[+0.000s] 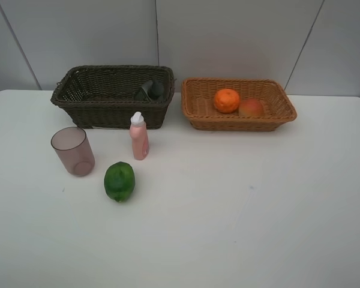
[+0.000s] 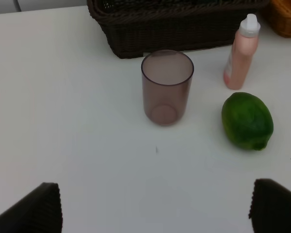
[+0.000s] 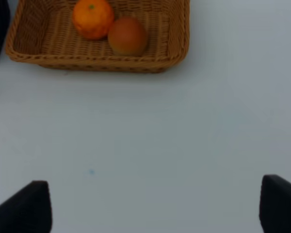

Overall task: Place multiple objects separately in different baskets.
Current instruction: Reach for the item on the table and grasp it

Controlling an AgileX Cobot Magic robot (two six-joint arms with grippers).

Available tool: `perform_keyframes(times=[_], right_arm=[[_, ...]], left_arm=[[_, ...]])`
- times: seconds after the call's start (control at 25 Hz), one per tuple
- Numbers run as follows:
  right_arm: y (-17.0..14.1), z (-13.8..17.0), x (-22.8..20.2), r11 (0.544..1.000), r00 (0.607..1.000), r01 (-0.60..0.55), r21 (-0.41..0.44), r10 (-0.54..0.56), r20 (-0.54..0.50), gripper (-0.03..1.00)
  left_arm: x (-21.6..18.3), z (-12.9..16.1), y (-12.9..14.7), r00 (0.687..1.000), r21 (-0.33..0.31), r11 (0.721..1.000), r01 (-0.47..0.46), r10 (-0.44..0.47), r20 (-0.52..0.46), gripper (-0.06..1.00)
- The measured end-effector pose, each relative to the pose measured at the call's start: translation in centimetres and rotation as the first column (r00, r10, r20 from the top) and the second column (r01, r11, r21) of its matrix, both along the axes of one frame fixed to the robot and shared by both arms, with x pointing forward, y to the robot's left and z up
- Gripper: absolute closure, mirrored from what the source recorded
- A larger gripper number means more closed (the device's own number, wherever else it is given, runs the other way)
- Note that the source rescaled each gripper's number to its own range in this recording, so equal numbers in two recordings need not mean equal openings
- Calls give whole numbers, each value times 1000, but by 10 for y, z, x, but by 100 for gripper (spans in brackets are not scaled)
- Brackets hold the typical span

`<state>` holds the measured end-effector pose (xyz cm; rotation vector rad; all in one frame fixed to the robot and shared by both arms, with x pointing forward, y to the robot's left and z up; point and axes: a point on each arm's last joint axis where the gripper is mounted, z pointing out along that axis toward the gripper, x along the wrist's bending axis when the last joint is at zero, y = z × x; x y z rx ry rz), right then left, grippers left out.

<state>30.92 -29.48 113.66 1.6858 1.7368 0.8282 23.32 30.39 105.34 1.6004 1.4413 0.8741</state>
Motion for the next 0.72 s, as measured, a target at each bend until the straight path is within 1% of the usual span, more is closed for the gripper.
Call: perform_keyframes(times=[0.24,0.36,0.56,0.64,0.72], right_arm=[[-5,8,-42,1000,987,-3,19,0,162,9],[-7,3,-61,1000,971,-7,25,1,238,9],[-9,-30,-79,999,942,-14,34,1,337,9],[-9,-44,-82,999,936,-15,36,1,352,9],[-9,-58,-83,999,938,-15,35,2,345,9]], left_arm=[[0,0,0,1000,0,1000,0,0,0,-6],[0,0,0,1000,0,1000,0,0,0,-6],[0,0,0,1000,0,1000,0,0,0,-6],[0,0,0,1000,0,1000,0,0,0,-6],[0,0,0,1000,0,1000,0,0,0,-6]])
